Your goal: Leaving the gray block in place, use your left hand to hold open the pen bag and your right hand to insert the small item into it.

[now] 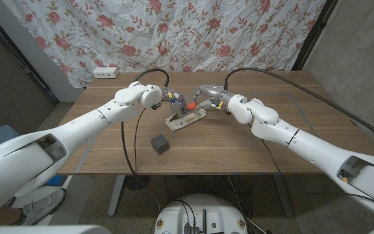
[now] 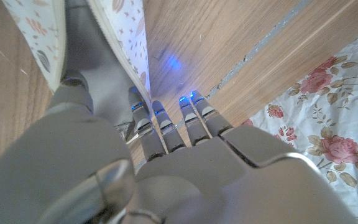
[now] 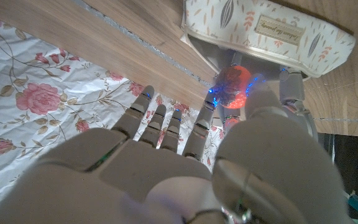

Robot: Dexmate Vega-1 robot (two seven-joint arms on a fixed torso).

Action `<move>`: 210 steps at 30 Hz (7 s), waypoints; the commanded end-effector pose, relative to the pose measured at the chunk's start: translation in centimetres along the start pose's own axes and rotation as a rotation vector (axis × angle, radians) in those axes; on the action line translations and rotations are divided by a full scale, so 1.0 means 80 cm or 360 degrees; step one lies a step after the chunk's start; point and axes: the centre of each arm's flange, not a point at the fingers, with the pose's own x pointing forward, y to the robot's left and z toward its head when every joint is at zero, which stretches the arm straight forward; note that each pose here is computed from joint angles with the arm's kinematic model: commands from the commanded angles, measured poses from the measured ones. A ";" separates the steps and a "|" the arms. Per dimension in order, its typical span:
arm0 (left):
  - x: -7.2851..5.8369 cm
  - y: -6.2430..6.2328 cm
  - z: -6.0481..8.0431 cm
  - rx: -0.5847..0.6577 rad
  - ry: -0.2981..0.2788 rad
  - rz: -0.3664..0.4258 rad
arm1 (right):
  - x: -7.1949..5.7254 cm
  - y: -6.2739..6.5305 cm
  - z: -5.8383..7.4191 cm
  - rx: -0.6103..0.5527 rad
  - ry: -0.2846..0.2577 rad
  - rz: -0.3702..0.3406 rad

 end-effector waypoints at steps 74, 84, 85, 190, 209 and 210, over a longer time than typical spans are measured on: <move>0.009 -0.003 -0.002 -0.0026 -0.0009 0.0007 | 0.021 0.012 0.002 -0.0038 -0.0015 0.0063; 0.009 -0.002 -0.003 -0.0021 -0.0011 0.0009 | 0.018 0.008 -0.002 -0.0040 -0.0021 0.0076; 0.009 -0.002 -0.003 -0.0019 -0.0010 0.0009 | 0.017 0.007 -0.003 -0.0038 -0.0020 0.0074; -0.073 0.035 -0.001 -0.0169 0.0163 0.0225 | -0.035 -0.039 -0.080 0.0047 0.0140 -0.0050; -0.087 0.022 -0.029 -0.0499 0.0231 0.0396 | -0.049 -0.028 -0.104 0.0327 0.0159 -0.0138; -0.087 0.021 -0.030 -0.0514 0.0232 0.0402 | -0.050 -0.027 -0.106 0.0343 0.0155 -0.0143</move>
